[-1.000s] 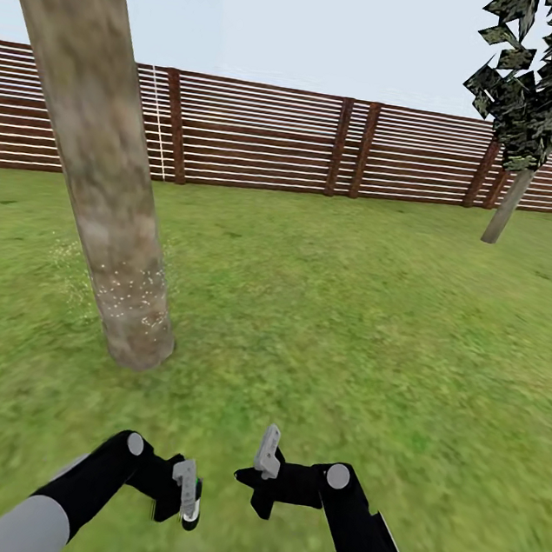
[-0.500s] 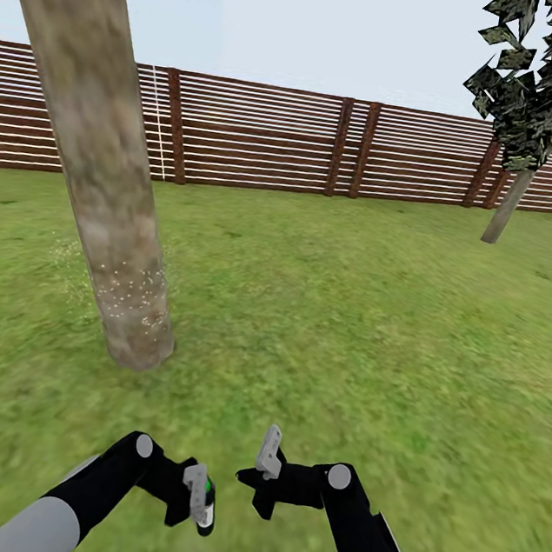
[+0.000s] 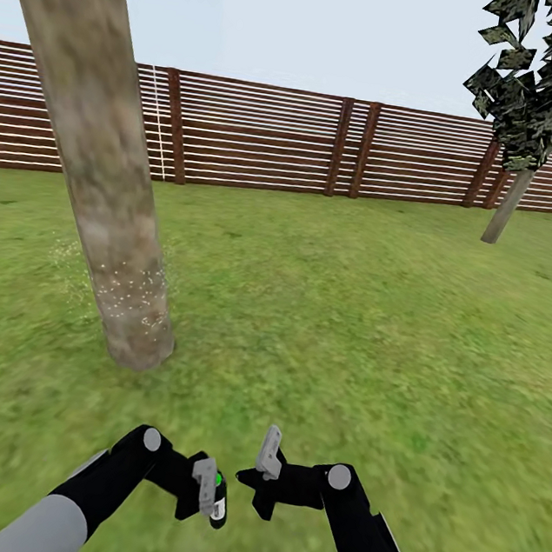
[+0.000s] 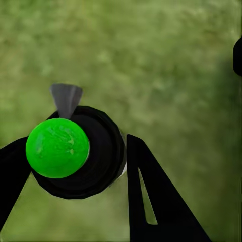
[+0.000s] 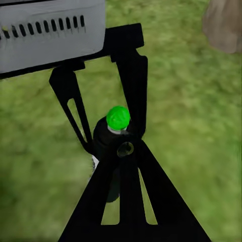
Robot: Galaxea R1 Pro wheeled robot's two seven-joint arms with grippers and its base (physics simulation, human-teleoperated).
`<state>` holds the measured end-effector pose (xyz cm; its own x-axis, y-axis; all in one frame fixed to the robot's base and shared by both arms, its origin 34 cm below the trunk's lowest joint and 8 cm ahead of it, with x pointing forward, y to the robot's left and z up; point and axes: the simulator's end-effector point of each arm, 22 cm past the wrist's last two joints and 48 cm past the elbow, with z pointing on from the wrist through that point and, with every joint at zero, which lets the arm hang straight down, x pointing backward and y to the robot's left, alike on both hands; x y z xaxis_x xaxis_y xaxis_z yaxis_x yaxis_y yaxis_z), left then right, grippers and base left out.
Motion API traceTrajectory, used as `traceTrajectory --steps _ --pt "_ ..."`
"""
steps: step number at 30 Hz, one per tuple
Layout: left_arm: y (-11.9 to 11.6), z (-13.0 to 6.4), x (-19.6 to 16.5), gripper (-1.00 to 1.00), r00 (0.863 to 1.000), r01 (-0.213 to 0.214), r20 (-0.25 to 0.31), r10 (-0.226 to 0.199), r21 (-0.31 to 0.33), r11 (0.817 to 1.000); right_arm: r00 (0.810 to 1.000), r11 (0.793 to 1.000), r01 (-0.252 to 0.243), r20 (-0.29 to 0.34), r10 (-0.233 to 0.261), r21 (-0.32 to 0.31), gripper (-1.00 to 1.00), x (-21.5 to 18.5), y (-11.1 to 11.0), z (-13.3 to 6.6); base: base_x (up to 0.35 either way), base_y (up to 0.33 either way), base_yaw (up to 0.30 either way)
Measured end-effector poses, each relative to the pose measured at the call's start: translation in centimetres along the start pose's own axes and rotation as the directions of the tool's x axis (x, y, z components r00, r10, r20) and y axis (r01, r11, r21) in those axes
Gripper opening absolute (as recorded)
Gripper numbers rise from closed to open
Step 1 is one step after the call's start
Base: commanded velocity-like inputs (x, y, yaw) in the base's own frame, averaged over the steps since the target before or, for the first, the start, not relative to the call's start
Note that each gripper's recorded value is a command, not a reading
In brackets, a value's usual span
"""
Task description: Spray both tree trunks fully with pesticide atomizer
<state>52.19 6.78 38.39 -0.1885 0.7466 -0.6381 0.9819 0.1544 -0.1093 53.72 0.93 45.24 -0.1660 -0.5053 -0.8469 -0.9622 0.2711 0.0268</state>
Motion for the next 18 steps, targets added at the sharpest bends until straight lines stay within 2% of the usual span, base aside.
traceTrajectory --steps 18 --pt "-0.9 0.7 -1.7 -1.00 1.000 -0.014 0.025 0.014 0.029 0.999 1.000 1.000 0.000 0.000 0.000 0.001 -1.00 0.0 0.0 0.0 0.000 0.000 0.000"
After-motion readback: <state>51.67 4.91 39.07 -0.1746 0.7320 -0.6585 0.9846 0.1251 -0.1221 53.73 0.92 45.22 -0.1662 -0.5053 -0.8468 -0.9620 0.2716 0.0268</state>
